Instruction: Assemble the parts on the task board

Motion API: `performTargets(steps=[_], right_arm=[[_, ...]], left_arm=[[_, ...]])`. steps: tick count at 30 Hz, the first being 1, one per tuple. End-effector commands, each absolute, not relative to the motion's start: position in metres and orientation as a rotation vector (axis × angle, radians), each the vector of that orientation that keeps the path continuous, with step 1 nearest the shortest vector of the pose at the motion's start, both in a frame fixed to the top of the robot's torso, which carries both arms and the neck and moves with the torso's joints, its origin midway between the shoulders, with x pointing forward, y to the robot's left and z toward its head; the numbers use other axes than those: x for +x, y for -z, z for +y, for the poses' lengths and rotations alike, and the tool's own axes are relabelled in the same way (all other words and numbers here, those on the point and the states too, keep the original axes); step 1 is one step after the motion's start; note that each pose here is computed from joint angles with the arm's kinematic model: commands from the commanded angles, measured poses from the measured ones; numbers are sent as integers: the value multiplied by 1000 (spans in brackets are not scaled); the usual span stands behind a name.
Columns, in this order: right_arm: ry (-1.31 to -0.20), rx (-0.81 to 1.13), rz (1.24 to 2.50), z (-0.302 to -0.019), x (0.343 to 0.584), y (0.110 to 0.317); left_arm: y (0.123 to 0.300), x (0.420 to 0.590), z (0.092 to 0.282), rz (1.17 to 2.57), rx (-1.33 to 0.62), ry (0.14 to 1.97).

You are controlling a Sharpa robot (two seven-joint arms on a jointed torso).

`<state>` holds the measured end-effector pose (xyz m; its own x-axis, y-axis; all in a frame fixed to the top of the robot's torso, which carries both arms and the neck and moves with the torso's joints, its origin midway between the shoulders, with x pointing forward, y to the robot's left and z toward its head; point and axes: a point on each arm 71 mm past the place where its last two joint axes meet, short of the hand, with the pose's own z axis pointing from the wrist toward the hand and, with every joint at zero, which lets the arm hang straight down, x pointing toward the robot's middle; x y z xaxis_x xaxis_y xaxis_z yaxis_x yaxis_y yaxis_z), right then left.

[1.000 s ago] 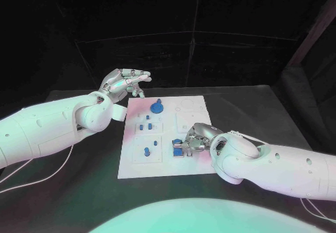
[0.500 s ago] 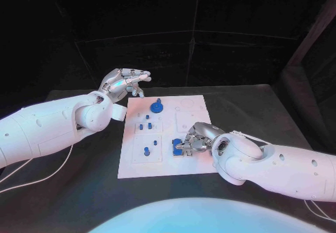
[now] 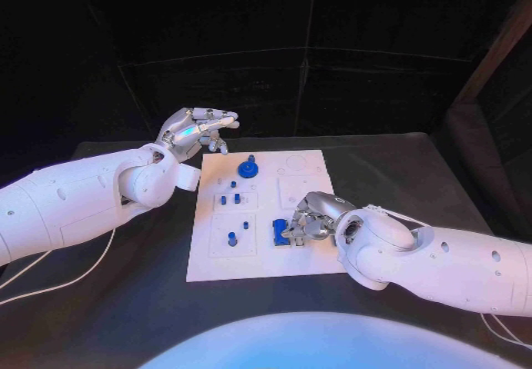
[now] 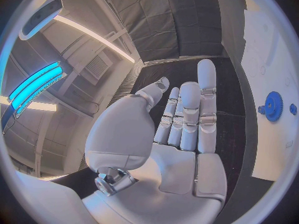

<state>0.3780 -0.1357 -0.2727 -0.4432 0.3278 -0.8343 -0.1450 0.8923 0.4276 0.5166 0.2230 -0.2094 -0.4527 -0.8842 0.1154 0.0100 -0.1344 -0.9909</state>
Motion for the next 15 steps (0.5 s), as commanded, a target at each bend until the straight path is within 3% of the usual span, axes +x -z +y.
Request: performTargets(steps=[1, 15], right_arm=[[-527, 99, 1958, -135, 378, 272], [-575, 104, 1923, -133, 378, 269]], left_arm=[[208, 517, 223, 1449, -1017, 1683], [208, 517, 224, 1448, -1018, 1680]])
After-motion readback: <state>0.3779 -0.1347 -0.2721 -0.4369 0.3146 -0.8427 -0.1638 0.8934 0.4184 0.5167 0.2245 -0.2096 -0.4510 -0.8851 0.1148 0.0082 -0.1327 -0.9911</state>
